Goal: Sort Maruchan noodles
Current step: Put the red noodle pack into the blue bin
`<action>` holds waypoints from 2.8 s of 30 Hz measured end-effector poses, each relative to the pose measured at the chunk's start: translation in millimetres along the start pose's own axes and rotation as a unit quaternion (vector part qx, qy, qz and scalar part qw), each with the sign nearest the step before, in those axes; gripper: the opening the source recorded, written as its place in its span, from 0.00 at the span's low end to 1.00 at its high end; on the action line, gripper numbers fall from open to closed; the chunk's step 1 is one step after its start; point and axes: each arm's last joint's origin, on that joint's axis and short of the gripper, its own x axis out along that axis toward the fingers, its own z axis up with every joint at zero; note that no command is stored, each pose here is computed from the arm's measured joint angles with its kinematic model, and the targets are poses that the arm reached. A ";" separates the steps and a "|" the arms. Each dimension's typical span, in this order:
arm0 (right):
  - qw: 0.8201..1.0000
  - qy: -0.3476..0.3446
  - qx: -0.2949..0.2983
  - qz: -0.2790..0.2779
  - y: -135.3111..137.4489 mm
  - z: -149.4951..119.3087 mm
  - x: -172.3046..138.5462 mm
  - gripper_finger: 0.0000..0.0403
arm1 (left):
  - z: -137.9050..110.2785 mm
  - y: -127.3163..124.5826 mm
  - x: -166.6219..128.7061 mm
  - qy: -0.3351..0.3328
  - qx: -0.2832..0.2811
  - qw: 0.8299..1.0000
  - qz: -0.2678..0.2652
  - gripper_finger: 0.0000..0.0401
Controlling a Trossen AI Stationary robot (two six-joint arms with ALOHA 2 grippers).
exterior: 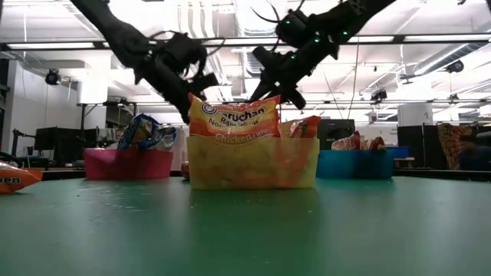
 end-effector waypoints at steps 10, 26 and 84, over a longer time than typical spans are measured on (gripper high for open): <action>0.998 0.049 -0.027 -0.021 0.2 27.5 26.5 0.43 | -12.4 -7.7 -29.2 0.044 -0.011 0.998 -0.047 0.25; 0.993 0.114 0.030 -0.011 -32.5 1.6 81.7 0.63 | -50.2 -25.4 -22.8 0.085 -0.051 0.993 -0.061 0.25; 0.986 0.140 0.039 0.085 -56.0 -28.0 142.8 0.13 | -64.6 -31.4 9.4 0.046 -0.082 0.995 -0.032 0.25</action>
